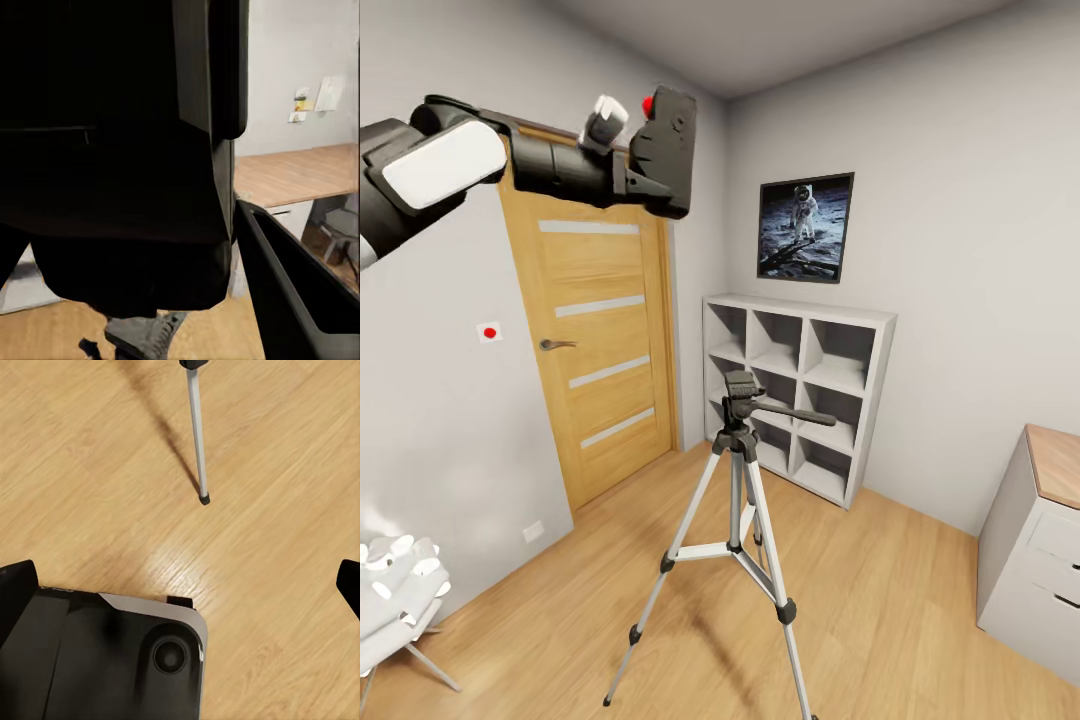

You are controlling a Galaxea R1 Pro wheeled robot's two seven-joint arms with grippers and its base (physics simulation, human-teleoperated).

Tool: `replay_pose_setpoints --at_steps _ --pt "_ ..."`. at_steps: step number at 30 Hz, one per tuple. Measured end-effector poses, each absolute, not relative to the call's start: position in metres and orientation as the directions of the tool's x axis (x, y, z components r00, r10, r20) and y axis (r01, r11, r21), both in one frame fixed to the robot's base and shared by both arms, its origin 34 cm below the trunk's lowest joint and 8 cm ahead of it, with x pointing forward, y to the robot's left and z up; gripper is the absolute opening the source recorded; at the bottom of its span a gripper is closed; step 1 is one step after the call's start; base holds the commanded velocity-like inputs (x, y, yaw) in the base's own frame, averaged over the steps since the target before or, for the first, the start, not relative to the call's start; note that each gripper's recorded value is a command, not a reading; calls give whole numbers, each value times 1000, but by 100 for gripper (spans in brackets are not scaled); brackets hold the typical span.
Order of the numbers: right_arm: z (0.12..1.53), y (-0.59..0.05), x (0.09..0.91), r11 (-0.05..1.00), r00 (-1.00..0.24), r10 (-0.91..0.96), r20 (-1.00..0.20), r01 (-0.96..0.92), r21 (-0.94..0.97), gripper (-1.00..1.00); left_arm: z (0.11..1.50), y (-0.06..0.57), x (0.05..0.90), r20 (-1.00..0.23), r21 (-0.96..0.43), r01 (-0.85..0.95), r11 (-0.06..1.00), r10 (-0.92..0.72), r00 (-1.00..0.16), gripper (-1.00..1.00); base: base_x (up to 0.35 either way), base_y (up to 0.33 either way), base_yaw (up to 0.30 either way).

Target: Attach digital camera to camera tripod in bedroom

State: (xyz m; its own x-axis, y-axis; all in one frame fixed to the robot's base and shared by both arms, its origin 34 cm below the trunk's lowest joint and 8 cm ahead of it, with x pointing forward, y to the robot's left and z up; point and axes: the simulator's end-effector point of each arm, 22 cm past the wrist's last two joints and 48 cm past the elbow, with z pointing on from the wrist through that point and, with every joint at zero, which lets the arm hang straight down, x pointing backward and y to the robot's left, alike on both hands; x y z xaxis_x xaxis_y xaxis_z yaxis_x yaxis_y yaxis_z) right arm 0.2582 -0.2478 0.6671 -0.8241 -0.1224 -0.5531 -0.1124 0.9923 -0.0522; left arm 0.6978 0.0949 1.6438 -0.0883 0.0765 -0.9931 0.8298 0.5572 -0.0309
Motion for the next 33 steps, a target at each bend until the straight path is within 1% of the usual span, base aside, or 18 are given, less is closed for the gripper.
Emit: replay_pose_setpoints --at_steps 4,7,13,20,22,23,27,30,33 --pt "667 -248 258 992 -824 -122 -553 -112 -52 100 1646 83 707 -997 -78 809 582 -24 -78 -100 0 0 0" --pt "667 -248 258 992 -824 -122 -553 -112 -52 100 1643 72 709 -996 -88 797 597 -48 -74 -100 0 0 0" --pt "667 -248 258 992 -824 -122 -553 -112 -52 100 1638 49 726 -997 -71 733 676 -41 -58 -100 0 0 0" --pt "667 -248 258 992 -824 -122 -553 -112 -52 100 1636 59 740 -998 -56 672 739 -31 -49 -100 0 0 0" --pt "667 -248 258 992 -824 -122 -553 -112 -52 100 1634 68 750 -998 -54 616 786 -30 -50 -100 0 0 0" --pt "667 -248 258 992 -824 -122 -553 -112 -52 100 1634 73 761 -999 -41 545 838 -22 -41 -100 0 0 0" --pt "667 -248 258 992 -824 -122 -553 -112 -52 100 1630 66 773 -1000 -14 389 921 -3 -31 -100 0 0 0" --pt "667 -248 258 992 -824 -122 -553 -112 -52 100 1636 57 772 -1000 -20 340 940 -12 -26 -100 0 0 0" --pt "667 -248 258 992 -824 -122 -553 -112 -52 100 1639 52 768 -999 -29 344 938 -19 -32 -100 0 0 0"
